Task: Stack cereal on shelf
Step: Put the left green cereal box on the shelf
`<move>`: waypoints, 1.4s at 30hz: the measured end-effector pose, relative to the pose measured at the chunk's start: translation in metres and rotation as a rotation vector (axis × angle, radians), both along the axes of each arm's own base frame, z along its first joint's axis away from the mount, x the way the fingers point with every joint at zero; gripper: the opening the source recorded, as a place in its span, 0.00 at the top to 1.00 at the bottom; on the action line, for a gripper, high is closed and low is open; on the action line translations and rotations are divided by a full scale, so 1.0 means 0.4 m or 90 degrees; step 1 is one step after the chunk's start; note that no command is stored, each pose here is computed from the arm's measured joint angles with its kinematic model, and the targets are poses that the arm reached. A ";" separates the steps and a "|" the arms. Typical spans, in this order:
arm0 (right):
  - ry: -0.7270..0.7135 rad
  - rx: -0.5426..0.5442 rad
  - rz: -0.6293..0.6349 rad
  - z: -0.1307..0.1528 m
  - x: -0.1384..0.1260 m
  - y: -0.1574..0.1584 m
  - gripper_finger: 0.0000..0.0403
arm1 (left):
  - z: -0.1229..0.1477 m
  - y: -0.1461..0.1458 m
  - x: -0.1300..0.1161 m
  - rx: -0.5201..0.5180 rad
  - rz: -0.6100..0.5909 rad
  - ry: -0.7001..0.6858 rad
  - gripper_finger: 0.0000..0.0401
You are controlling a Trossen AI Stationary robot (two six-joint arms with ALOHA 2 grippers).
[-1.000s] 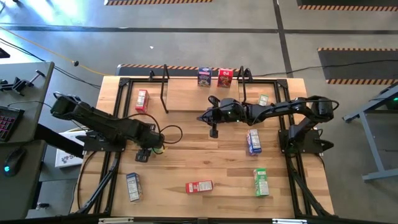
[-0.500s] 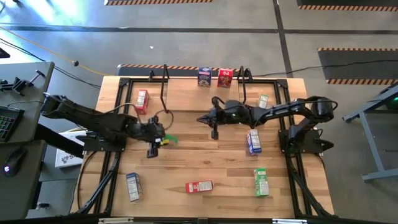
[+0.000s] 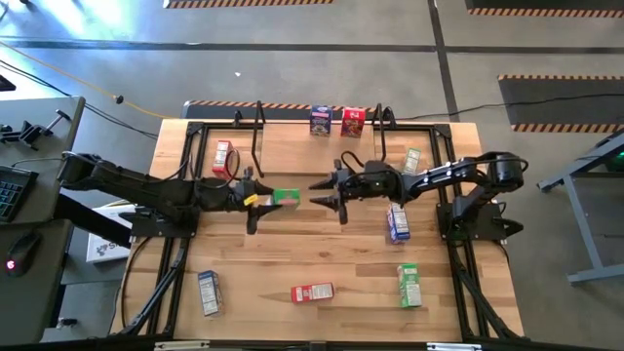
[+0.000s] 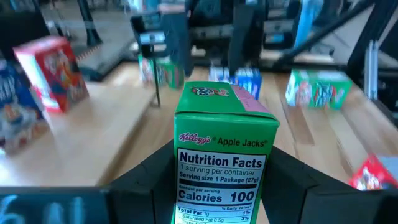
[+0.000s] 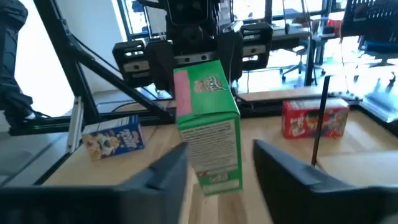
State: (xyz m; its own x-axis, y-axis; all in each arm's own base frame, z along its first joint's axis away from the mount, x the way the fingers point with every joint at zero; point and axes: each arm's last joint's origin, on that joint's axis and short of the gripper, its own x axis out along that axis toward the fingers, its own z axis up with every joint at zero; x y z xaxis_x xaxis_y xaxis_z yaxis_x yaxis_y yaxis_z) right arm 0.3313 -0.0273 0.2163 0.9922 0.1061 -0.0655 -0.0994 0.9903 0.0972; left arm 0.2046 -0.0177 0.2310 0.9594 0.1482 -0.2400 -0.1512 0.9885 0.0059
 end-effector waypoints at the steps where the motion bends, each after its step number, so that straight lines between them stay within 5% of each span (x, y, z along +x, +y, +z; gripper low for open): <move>1: -0.001 -0.007 0.001 0.008 0.006 0.001 0.49 | 0.005 0.000 0.001 0.005 -0.004 -0.011 0.58; 8: -0.011 -0.038 0.005 0.058 0.035 0.001 0.28 | 0.017 0.003 0.005 0.009 -0.026 -0.043 0.58; 42: -0.092 -0.012 0.040 0.117 0.049 0.012 0.28 | 0.068 0.043 0.011 -0.003 -0.007 -0.180 0.58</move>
